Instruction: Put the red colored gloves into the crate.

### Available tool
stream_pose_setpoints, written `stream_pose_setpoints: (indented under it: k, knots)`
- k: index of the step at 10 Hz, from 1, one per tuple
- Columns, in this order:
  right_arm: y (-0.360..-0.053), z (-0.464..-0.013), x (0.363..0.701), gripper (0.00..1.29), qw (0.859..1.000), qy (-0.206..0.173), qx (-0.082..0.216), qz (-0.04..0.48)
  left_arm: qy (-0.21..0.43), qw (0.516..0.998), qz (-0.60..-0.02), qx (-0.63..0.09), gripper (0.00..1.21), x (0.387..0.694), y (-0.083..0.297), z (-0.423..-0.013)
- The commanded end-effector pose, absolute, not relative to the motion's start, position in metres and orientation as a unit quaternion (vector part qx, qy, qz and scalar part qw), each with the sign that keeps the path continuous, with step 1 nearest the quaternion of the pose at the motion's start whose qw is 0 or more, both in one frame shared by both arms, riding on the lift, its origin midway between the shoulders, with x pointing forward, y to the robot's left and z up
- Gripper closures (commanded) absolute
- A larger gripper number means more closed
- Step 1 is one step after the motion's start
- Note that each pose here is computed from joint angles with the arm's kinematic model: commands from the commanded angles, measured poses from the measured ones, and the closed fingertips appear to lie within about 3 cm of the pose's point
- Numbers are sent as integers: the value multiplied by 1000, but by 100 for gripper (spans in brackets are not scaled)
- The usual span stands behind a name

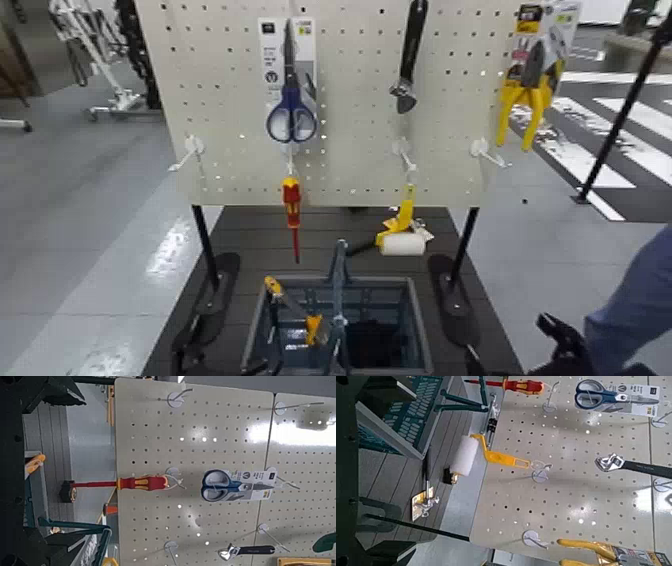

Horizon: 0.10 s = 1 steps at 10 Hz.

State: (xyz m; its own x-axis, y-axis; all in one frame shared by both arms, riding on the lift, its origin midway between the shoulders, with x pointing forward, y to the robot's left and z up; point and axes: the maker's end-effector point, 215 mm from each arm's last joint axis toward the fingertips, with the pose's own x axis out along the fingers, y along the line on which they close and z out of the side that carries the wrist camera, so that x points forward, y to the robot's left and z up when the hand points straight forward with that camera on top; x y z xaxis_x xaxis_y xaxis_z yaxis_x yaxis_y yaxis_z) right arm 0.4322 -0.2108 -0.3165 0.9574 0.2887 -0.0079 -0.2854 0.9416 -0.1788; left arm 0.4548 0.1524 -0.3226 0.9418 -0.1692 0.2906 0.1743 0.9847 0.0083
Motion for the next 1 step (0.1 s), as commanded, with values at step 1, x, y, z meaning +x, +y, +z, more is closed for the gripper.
stream_pose_setpoints:
  k: [1]
  knots:
    - [-212, -317, 432, 0, 986, -7, -90, 141, -147, 985, -86, -11, 10, 455, 152, -322]
